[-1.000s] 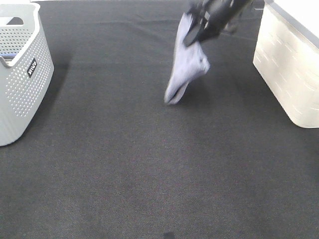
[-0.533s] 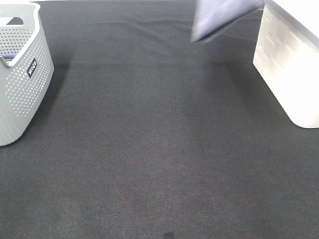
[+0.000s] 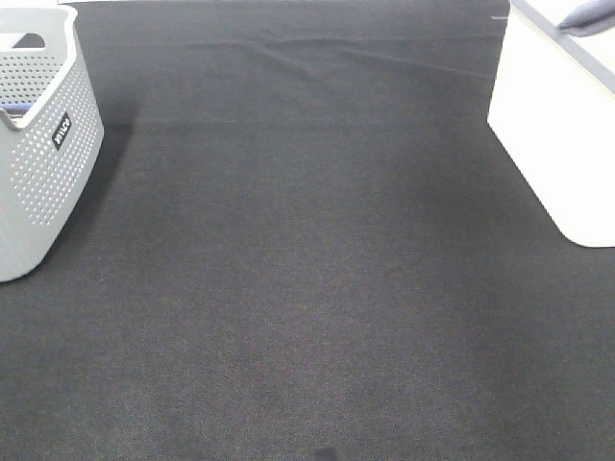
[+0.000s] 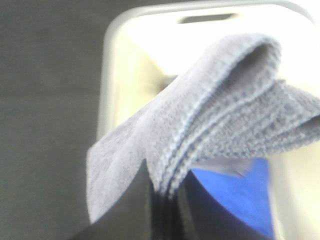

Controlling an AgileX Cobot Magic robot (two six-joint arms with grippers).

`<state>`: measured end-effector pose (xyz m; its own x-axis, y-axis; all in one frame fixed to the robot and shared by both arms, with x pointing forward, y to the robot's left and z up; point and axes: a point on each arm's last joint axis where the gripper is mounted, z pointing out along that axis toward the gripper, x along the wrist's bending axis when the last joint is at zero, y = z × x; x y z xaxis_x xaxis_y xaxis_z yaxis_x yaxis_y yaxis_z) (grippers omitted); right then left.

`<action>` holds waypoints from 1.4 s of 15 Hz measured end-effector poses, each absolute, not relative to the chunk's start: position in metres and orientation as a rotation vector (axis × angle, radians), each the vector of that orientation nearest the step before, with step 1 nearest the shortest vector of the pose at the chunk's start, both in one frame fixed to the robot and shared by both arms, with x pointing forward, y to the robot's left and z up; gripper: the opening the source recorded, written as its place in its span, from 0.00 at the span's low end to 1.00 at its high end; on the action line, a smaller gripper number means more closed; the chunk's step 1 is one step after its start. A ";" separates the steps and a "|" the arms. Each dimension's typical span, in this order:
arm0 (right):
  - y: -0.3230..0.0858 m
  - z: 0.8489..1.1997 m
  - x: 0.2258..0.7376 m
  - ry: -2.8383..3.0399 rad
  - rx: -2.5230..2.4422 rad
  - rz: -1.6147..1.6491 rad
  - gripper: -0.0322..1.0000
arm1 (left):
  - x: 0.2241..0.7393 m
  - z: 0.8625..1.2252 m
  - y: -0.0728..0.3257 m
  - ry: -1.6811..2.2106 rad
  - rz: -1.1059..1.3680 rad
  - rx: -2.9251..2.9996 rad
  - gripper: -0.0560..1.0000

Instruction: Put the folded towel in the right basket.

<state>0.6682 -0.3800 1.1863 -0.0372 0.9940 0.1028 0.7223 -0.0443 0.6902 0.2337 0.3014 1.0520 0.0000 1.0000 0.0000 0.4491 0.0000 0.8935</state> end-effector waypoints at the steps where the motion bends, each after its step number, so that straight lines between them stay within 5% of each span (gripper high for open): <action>1: -0.388 1.179 0.672 1.787 1.838 0.810 0.08 | 0.234 1.052 0.301 1.543 0.952 1.543 0.98; 4: -0.396 1.143 0.692 1.802 1.924 0.744 0.08 | 0.234 1.052 0.301 1.543 0.952 1.543 0.98; 7: -0.401 1.114 0.705 1.803 2.007 0.692 0.23 | 0.234 1.052 0.301 1.543 0.952 1.543 0.98; 9: -0.402 1.107 0.707 1.806 2.030 0.681 0.52 | 0.234 1.052 0.301 1.543 0.952 1.543 0.98; 11: -0.402 1.107 0.707 1.806 2.034 0.679 0.70 | 0.234 1.052 0.301 1.543 0.952 1.543 0.98; 21: -0.323 1.151 0.669 1.947 1.895 0.730 0.75 | 0.234 1.052 0.301 1.543 0.952 1.543 0.98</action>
<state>0.6695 -0.3235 1.1506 -0.0632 0.9911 0.1175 0.8238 -0.0146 0.5667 0.2337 0.3014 1.0520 0.0000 1.0000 0.0000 0.4491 0.0000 0.8935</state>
